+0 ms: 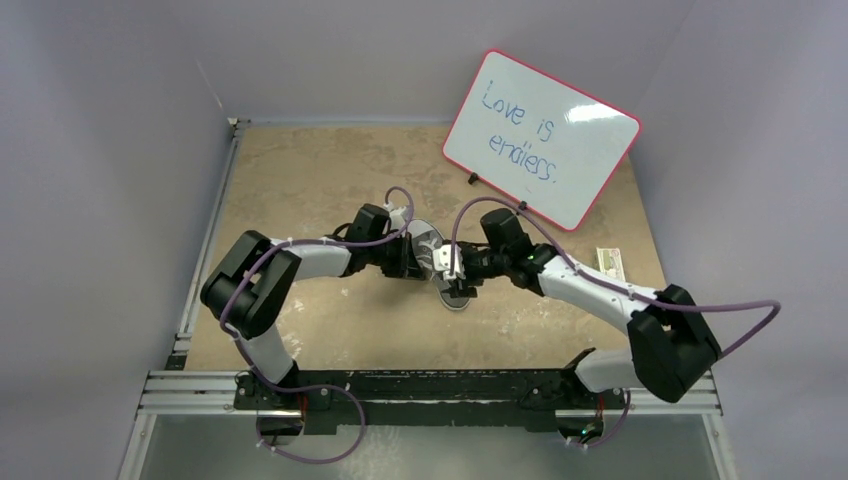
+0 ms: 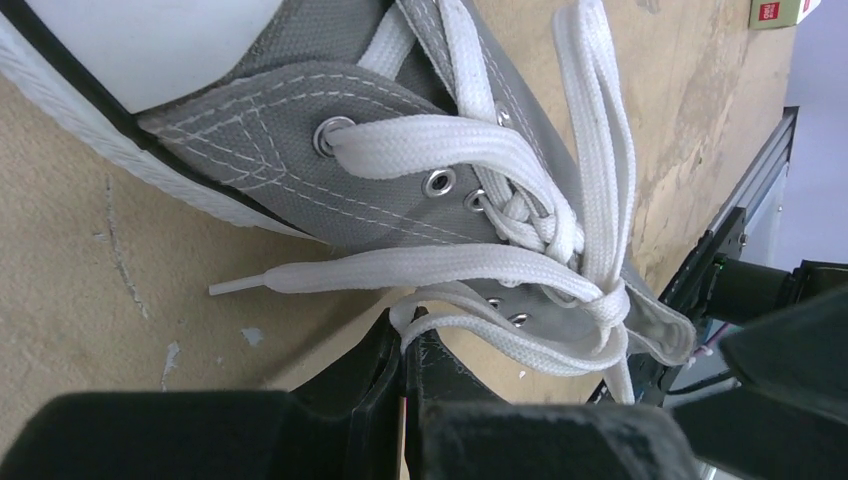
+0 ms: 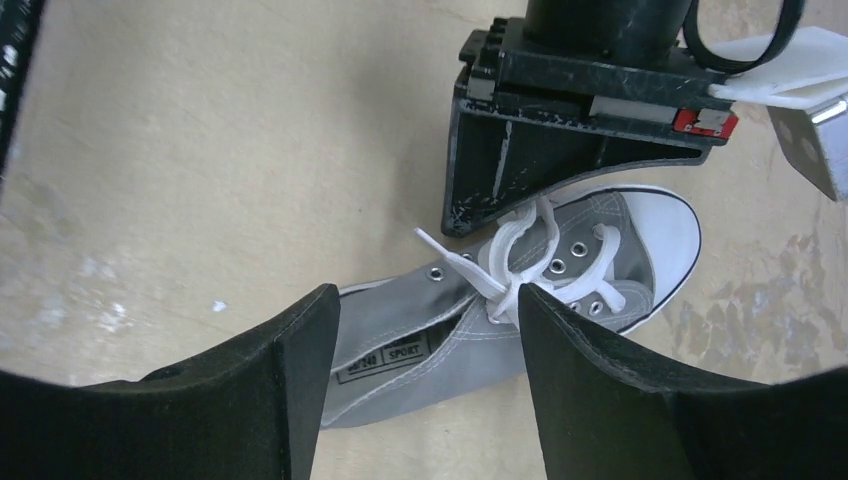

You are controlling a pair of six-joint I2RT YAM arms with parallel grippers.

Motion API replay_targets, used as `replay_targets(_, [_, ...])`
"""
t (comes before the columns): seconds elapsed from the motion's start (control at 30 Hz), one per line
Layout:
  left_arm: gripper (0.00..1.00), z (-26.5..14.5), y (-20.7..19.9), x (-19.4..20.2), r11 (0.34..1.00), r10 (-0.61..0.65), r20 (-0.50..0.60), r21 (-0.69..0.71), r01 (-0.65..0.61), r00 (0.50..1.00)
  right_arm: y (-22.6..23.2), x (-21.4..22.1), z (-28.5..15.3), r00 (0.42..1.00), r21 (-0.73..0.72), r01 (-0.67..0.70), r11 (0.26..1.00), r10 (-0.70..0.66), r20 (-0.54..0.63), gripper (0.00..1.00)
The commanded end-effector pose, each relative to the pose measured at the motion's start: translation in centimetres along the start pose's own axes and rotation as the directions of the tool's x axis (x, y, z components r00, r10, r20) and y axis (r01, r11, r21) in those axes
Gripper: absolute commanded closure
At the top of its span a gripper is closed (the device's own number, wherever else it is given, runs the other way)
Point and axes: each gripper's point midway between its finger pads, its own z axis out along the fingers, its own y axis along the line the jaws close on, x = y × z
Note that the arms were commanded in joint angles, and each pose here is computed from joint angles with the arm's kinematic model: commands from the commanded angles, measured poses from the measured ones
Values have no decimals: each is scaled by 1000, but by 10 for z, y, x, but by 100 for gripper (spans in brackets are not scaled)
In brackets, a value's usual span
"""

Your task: Tie the shoes

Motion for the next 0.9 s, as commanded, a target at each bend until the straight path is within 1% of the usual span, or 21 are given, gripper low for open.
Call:
replay_targets(0.0, [100,0,-10,-4,998,20,4,56,-20,1000,-19,-10,11,971,-9,237,971,-237,26,34])
replay_targets(0.1, [100,-1,-10,-2,998,23,3,58,-23,1000,-20,-2,20,966,-30,257,966,-257,0,38])
replay_targets(0.27, [100,-1,-12,-5,997,25,13,68,-26,1000,-17,-11,27,958,-49,285,957,-284,24,45])
replay_targets(0.37, [100,2,-10,-4,997,18,8,71,-18,1000,-15,-13,25,955,-23,297,955,-297,22,49])
replay_targets(0.47, [100,2,-10,-4,997,18,6,74,-18,1000,-16,-13,19,954,17,300,954,-300,14,50])
replay_targets(0.53, [100,2,-10,-4,997,17,5,75,-17,1000,-14,-18,17,952,18,306,952,-306,27,49])
replay_targets(0.63, [100,3,-9,-2,997,14,0,76,-14,1000,-10,-18,19,949,3,313,950,-313,37,51])
replay_targets(0.77, [100,3,-9,-3,997,9,-2,81,-9,1000,-7,-18,28,947,-56,318,946,-315,55,58])
replay_targets(0.87, [100,3,-10,-4,996,11,-1,84,-11,1000,-5,-16,34,946,-74,321,944,-317,59,58])
